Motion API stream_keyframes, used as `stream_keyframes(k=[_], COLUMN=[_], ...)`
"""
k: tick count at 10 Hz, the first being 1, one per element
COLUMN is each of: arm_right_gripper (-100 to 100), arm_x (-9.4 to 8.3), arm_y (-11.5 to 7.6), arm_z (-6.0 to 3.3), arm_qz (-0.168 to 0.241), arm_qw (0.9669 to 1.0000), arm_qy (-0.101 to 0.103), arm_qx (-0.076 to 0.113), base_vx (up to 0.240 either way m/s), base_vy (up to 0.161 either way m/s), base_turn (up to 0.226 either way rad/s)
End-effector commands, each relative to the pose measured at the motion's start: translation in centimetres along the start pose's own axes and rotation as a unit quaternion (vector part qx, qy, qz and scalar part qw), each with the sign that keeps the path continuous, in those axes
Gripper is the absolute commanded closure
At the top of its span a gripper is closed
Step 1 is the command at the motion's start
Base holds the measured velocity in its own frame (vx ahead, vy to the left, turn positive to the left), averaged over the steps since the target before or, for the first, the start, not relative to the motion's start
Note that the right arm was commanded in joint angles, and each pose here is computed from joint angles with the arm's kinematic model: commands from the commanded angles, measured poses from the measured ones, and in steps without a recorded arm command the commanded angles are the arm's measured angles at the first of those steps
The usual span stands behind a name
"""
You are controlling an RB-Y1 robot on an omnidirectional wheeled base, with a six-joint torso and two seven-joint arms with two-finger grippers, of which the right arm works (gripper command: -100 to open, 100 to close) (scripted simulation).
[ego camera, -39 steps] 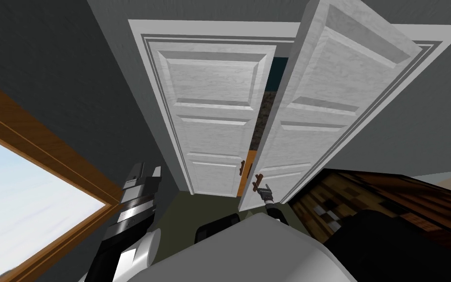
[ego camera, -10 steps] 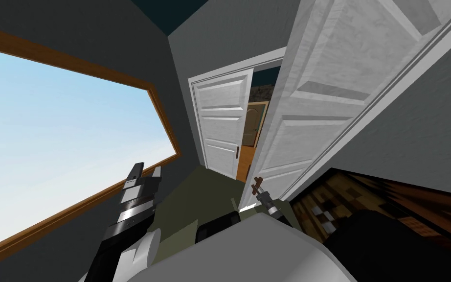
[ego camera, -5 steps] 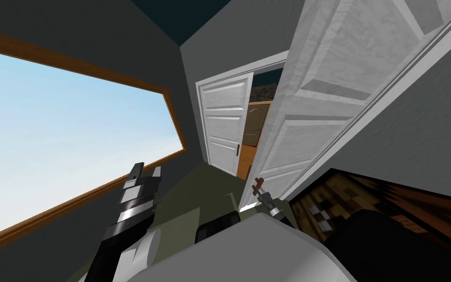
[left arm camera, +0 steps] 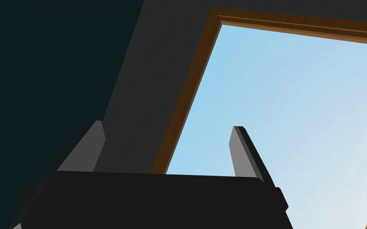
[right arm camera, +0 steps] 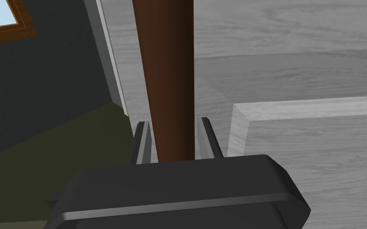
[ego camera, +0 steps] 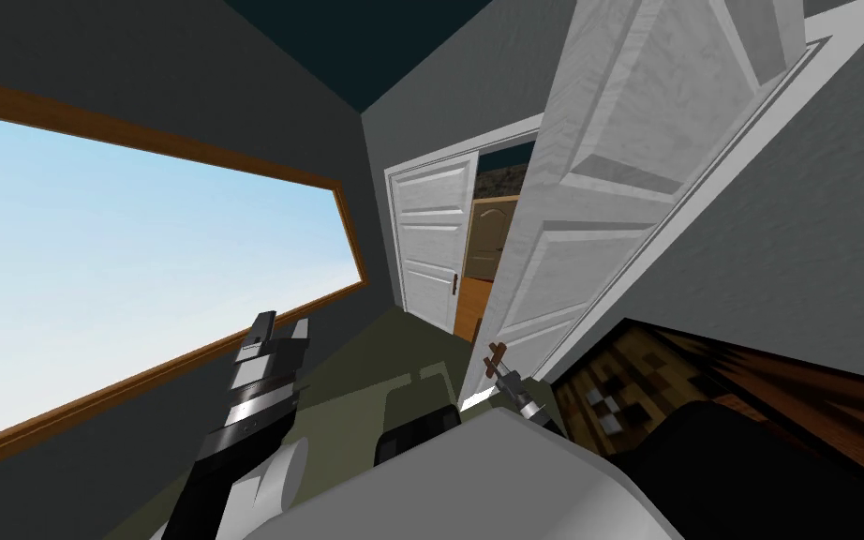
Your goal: Pull the door open
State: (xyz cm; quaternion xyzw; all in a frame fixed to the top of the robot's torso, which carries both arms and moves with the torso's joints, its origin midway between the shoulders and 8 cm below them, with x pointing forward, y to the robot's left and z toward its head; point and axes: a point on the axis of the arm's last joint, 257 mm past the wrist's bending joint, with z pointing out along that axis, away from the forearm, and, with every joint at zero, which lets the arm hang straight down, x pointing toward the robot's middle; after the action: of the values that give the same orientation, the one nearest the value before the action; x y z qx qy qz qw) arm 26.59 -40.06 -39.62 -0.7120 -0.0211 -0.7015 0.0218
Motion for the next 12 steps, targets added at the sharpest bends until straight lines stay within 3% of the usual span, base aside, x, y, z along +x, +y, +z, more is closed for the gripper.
stream_keyframes(k=[1,7,11,12], arm_right_gripper=[100,100,100,100], arm_x=[0.06,0.34,0.19,-0.05], arm_y=[0.04,0.23,0.23,0.02], arm_z=[-0.06,-0.32,-0.47,-1.04], arm_qz=[0.000,-0.001,-0.001,0.000], arm_qw=[1.0000,0.9998,0.9997,0.9996], arm_qy=[0.001,0.006,0.003,0.004], arm_qx=[0.003,0.018,0.023,0.027], base_vx=[-0.137,-0.231,-0.151,-0.012], base_vy=[-0.037,-0.057,-0.048,0.006], base_turn=[0.143,0.146,0.087,0.041])
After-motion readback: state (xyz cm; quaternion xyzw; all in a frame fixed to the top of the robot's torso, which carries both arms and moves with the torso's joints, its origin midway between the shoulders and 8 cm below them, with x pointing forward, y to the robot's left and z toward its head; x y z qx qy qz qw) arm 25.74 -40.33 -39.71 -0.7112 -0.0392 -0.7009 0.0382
